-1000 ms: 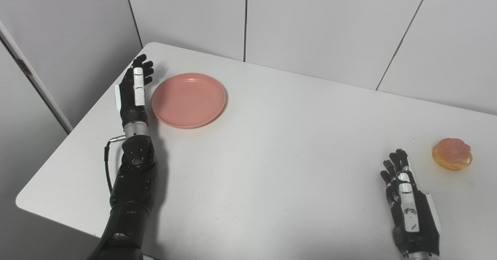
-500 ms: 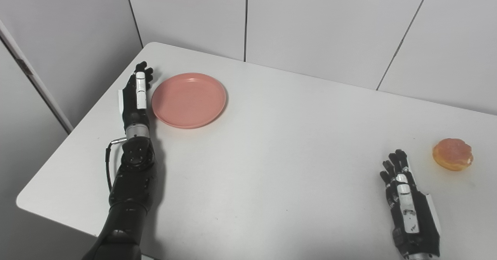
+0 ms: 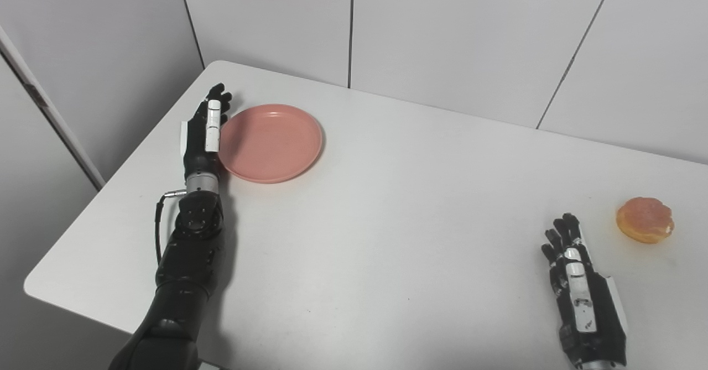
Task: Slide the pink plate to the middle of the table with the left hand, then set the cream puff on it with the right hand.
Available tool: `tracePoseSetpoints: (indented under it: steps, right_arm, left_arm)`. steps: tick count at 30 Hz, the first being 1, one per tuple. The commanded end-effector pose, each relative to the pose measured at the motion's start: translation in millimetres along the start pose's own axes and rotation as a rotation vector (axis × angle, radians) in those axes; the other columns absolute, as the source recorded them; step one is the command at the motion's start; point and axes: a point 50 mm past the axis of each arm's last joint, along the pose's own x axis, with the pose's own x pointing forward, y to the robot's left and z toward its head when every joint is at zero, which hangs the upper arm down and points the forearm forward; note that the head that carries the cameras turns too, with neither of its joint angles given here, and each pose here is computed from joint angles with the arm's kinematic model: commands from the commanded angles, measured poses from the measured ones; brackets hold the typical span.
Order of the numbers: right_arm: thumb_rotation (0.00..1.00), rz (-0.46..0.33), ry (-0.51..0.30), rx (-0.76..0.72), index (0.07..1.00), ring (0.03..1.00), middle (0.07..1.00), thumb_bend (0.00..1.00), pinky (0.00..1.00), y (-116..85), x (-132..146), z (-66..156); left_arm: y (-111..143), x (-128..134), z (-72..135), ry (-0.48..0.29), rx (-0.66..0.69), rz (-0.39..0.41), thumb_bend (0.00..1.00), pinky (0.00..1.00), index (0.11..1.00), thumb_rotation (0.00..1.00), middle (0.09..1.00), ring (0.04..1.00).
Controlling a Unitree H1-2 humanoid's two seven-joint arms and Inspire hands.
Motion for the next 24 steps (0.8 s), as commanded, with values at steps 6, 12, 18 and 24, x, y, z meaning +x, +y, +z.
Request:
tracePoseSetpoints:
  steps: [6,12,18,24]
  right_arm:
    - [0.87,-0.008,-0.076,-0.002,1.0,1.0,1.0,0.56,1.0,-1.2,4.6,12.6]
    - [0.87,-0.011,-0.078,0.003,1.0,1.0,1.0,0.56,1.0,-0.9,4.5,13.3]
    - [0.85,-0.018,-0.08,0.009,1.0,1.0,1.0,0.57,1.0,1.4,4.7,14.8]
    - [0.84,-0.023,-0.082,0.008,0.999,1.0,1.0,0.58,1.0,2.8,5.3,15.2]
  left_arm:
    - [-16.1,1.0,12.7,-0.01,-0.065,-0.05,0.7,0.89,0.83,1.0,0.846,0.865]
    - [-21.3,-0.5,10.8,0.011,-0.114,-0.07,0.71,0.89,0.828,1.0,0.843,0.861]
    - [-28.2,-5.9,12.4,0.015,-0.16,-0.094,0.73,0.85,0.812,1.0,0.821,0.843]
    - [-33.6,-8.6,12.9,0.007,-0.18,-0.15,0.76,0.85,0.815,1.0,0.83,0.85]
